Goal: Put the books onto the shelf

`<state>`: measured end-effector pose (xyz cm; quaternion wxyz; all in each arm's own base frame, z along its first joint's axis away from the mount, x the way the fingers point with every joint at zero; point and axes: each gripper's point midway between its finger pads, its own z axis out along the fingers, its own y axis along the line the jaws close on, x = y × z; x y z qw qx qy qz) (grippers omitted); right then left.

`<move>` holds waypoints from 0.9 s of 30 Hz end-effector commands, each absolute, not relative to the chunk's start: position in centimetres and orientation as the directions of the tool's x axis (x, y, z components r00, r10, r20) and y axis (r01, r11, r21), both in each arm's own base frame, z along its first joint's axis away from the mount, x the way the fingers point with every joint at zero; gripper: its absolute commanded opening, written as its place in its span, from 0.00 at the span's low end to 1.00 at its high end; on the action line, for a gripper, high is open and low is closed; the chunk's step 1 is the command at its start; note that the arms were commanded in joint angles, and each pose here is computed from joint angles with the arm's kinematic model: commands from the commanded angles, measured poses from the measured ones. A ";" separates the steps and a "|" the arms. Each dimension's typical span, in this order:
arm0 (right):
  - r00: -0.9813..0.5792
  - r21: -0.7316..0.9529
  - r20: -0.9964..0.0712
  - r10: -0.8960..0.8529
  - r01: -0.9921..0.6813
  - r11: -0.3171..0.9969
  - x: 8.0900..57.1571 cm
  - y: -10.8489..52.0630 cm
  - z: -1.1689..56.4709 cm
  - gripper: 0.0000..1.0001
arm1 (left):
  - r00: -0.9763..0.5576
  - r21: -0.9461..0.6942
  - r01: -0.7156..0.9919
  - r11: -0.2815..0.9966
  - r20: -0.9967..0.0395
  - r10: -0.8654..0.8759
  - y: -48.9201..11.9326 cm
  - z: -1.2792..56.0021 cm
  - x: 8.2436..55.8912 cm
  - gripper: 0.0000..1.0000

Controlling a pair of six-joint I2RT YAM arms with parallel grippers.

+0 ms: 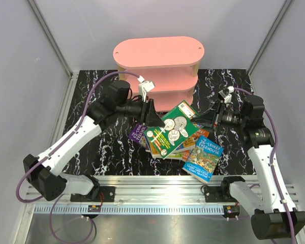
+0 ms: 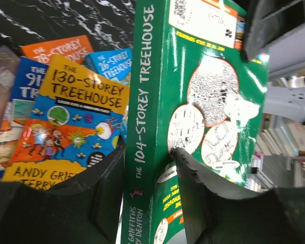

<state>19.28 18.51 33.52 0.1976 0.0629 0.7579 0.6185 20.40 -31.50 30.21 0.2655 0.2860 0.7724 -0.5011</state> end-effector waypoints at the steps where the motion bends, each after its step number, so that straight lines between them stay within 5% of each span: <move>1: -0.896 0.945 -0.313 0.314 -0.261 0.198 18.7 18.7 36.2 0.00 | -0.688 -0.671 0.726 0.150 -0.705 0.175 -31.6 33.6 17.1 0.45; 9: -0.873 0.940 -0.326 0.362 -0.258 0.225 20.6 18.5 36.0 0.00 | -0.716 -0.735 0.678 0.005 -0.659 0.231 -31.4 35.7 14.3 0.36; 10: -0.869 0.937 -0.333 0.366 -0.264 0.227 20.8 18.5 36.2 0.00 | -0.718 -0.740 0.673 -0.005 -0.655 0.237 -31.4 35.8 14.2 0.32; 12: -0.859 0.935 -0.336 0.385 -0.258 0.242 21.5 18.4 36.2 0.00 | -0.719 -0.746 0.666 -0.014 -0.646 0.256 -31.5 36.1 13.7 0.04; 16: -0.837 0.930 -0.353 0.418 -0.262 0.259 22.4 18.2 37.1 0.00 | -0.709 -0.723 0.690 0.045 -0.662 0.244 -31.7 36.7 14.6 0.00; 21: -0.811 0.904 -0.399 0.428 -0.270 0.331 23.1 17.7 37.8 0.99 | -0.656 -0.580 0.745 0.330 -0.727 0.204 -31.0 38.2 20.2 0.00; 27: -0.735 0.794 -0.510 0.447 -0.201 0.574 23.6 15.0 38.0 1.00 | -0.554 -0.489 0.702 0.518 -0.832 -0.034 -27.6 45.1 28.7 0.00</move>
